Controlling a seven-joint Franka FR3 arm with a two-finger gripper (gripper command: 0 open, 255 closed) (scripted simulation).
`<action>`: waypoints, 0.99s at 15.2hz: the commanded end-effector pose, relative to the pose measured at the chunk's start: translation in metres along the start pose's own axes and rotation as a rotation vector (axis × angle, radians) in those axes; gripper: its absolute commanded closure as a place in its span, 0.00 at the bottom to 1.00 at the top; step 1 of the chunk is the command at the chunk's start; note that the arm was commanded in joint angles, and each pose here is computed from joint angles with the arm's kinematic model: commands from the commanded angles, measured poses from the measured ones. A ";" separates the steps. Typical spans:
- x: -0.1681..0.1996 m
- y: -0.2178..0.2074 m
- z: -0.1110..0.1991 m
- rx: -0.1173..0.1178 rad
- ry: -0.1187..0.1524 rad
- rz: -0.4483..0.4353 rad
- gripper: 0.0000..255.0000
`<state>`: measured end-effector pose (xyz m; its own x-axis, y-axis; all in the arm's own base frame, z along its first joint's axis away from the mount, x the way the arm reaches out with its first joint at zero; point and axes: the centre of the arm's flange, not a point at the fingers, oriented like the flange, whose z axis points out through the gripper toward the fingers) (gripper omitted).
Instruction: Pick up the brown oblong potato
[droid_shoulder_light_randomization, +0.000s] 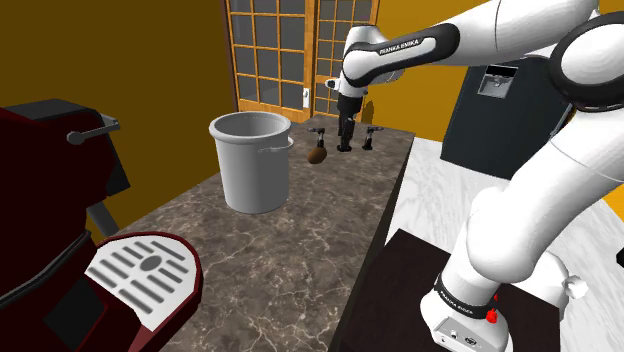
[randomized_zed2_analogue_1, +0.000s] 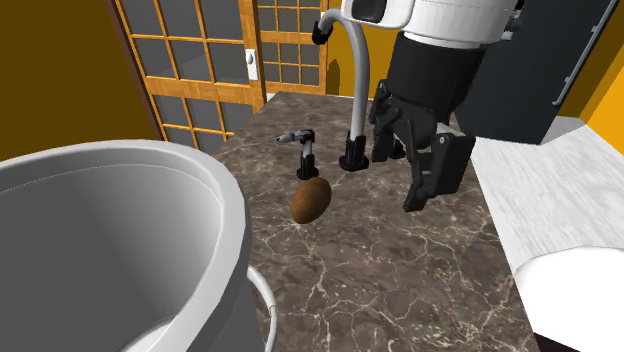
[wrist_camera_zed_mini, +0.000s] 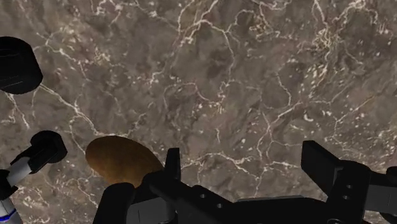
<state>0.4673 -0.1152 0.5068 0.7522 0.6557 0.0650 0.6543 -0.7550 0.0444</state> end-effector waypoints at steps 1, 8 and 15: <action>0.012 0.021 0.013 -0.001 -0.009 -0.088 0.00; 0.063 0.082 0.062 0.000 -0.037 -0.373 0.00; 0.092 0.105 0.102 0.000 -0.050 -0.510 0.00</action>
<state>0.6119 -0.1337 0.4204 0.3444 0.9387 -0.0122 0.9375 -0.3432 0.0571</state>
